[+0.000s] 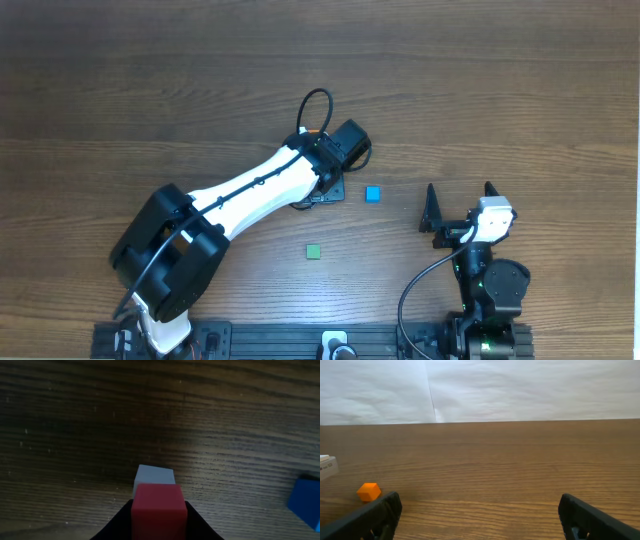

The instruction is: Stack Cubes

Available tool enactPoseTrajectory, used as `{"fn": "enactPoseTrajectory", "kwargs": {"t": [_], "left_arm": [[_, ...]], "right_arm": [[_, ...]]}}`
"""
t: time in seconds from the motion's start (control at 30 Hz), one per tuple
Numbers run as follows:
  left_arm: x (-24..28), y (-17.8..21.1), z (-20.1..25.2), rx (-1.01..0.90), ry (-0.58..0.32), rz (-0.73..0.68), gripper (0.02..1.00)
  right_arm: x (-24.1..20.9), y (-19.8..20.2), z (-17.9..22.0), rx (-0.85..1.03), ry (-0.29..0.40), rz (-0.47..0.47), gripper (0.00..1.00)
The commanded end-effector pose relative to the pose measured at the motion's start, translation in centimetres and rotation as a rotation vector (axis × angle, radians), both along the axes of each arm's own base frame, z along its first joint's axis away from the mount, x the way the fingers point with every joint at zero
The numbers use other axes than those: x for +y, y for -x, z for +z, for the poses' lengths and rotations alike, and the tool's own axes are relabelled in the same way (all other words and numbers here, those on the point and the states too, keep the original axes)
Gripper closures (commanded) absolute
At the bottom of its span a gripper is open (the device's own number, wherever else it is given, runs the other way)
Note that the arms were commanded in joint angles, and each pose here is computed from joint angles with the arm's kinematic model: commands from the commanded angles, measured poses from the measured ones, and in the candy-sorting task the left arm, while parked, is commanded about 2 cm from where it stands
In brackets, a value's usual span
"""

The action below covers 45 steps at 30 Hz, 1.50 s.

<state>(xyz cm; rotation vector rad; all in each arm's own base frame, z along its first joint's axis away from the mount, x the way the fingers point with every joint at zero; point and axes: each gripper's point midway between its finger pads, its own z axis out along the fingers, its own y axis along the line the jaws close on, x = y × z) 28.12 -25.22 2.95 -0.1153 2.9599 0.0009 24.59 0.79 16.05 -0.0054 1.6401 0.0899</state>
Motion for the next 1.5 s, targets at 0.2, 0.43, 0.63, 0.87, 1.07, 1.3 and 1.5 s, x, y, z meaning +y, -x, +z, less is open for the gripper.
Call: {"fn": "enactPoseTrajectory", "kwargs": {"t": [0.2,0.43,0.63,0.87,1.07,1.3,1.5], "left_arm": [[0.0,-0.3,-0.5,-0.008,-0.022,0.012,0.709],[0.2,-0.3,-0.5,-0.01,-0.03,0.013,0.711],[0.2,-0.4,-0.4,-0.018,-0.032,0.014,0.709],[0.2,-0.5,-0.1,-0.026,-0.029,0.015,0.709],[0.2,-0.5,-0.1,-0.026,-0.029,0.015,0.695],[0.2,-0.5,-0.1,-0.026,-0.029,0.015,0.562],[-0.1,-1.4,0.6,-0.073,-0.012,0.029,0.496]], "right_arm": [[-0.1,0.0,-0.2,-0.001,0.005,-0.002,0.007],[-0.1,0.0,-0.2,-0.001,0.005,-0.002,0.007],[-0.1,0.0,-0.2,-0.001,0.005,-0.002,0.007],[-0.1,0.0,-0.2,-0.001,0.005,-0.002,0.009],[-0.1,0.0,-0.2,-0.001,0.005,-0.002,0.009],[-0.1,0.0,-0.2,-0.001,0.005,-0.002,0.007],[-0.1,0.0,-0.2,-0.001,0.005,-0.002,0.007]]}}
